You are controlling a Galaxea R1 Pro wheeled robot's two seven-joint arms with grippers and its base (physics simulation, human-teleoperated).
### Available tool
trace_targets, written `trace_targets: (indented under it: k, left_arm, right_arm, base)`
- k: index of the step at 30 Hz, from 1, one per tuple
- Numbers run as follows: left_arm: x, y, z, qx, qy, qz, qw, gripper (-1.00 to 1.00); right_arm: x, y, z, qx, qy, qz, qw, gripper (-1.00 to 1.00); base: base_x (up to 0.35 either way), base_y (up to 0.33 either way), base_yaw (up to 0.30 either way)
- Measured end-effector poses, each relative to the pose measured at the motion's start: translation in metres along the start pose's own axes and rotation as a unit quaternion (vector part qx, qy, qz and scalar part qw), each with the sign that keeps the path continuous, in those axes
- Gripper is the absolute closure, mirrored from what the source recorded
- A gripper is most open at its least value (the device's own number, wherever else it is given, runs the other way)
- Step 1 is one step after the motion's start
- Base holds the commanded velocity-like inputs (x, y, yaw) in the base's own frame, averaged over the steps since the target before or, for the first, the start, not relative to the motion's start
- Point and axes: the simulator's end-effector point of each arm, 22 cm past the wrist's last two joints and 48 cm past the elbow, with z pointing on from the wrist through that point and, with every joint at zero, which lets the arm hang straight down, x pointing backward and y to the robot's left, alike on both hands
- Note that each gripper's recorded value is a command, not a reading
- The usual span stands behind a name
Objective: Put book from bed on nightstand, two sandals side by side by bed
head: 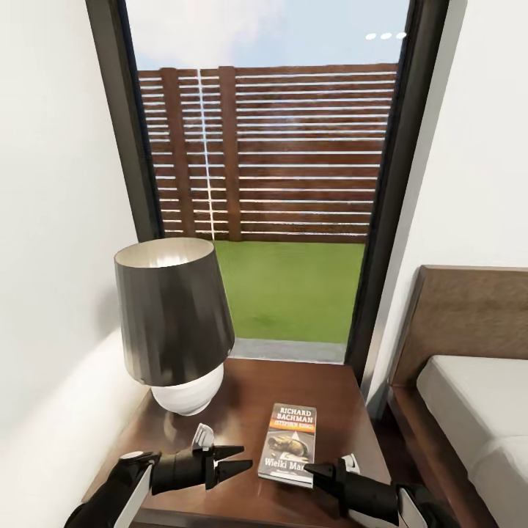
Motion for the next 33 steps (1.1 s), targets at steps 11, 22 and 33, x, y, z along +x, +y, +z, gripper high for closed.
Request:
trace_targets:
  k: [11, 22, 33]
  left_arm:
    - [0.0000, -0.0001, 0.0001, 0.000, 0.000, 0.000, 1.0000, -1.00]
    - [0.0000, 0.0000, 0.0001, 0.000, 0.000, 0.000, 1.0000, -1.00]
    - [0.0000, 0.0000, 0.0000, 0.000, 0.000, 0.000, 1.0000, -1.00]
  right_arm:
    - [0.0000, -0.0001, -0.0001, 0.000, 0.000, 0.000, 1.0000, 1.00]
    - [0.0001, -0.0003, 0.0001, 0.001, 0.001, -0.002, 1.0000, -1.00]
    - [-0.0005, -0.0001, -0.0006, 0.001, 0.000, -0.001, 1.0000, -1.00]
  base:
    - [0.000, 0.000, 0.000]
    - [0.000, 0.000, 0.000]
    - [0.000, 0.000, 0.000]
